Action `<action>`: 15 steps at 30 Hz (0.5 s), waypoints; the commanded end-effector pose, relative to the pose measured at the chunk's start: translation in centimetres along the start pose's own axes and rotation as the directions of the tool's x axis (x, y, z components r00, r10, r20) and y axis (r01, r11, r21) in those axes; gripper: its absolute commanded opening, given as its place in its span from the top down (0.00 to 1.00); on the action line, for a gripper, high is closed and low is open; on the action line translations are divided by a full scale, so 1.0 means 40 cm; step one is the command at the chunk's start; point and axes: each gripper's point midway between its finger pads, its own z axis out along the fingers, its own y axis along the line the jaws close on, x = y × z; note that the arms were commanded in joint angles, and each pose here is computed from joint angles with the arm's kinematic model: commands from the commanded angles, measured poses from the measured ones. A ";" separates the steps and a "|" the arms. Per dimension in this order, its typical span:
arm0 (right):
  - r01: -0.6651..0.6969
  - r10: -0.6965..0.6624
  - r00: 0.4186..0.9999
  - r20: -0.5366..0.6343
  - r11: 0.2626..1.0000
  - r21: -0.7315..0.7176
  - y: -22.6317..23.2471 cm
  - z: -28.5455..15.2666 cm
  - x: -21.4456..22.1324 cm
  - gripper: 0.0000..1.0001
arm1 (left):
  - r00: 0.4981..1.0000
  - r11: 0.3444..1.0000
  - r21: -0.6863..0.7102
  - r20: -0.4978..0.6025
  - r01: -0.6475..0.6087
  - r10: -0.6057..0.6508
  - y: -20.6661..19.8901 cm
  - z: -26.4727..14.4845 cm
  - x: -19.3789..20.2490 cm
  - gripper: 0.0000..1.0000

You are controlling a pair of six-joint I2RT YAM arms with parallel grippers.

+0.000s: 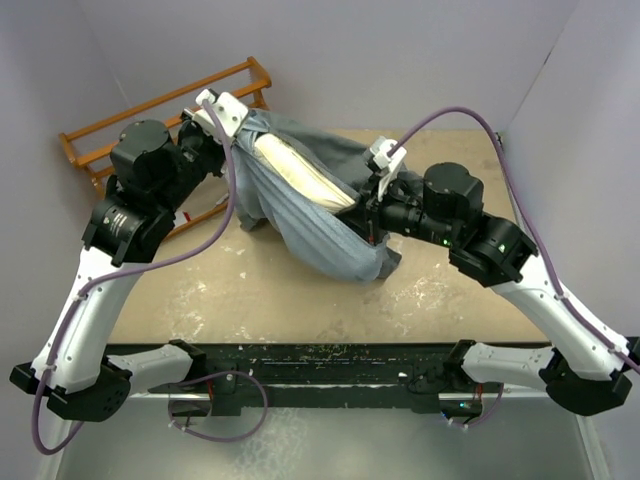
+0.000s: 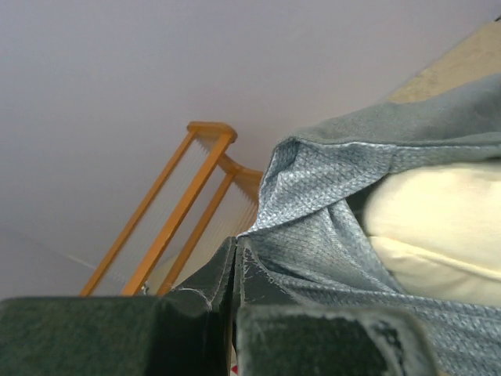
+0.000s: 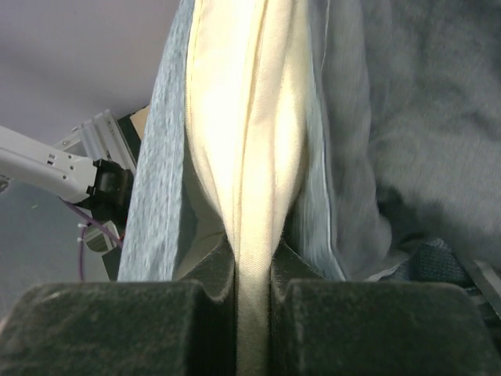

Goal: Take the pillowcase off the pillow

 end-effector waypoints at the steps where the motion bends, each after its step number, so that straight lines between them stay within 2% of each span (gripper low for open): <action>1: 0.022 -0.011 0.980 0.197 0.998 -0.055 0.048 -0.100 -0.103 1.00 | 0.999 0.967 -0.252 -0.016 -0.044 0.042 0.125 -0.015 -0.003 1.00; 4: 0.032 -0.012 0.963 0.268 0.997 -0.070 0.066 -0.151 -0.133 1.00 | 0.998 0.974 -0.223 -0.060 -0.047 0.034 0.096 -0.006 0.050 1.00; 10: 0.048 -0.010 0.917 0.399 0.995 -0.085 0.093 -0.233 -0.211 1.00 | 0.984 0.995 -0.100 -0.180 -0.023 0.004 -0.019 -0.003 0.224 1.00; 13: 0.022 -0.001 0.881 0.473 0.999 -0.039 0.077 -0.259 -0.261 1.00 | 0.978 0.996 0.088 -0.208 0.004 0.015 -0.126 -0.023 0.291 1.00; 15: 0.015 -0.002 0.848 0.530 1.000 -0.020 0.071 -0.275 -0.299 1.00 | 0.972 0.972 0.233 -0.230 0.005 0.050 -0.197 -0.053 0.331 1.00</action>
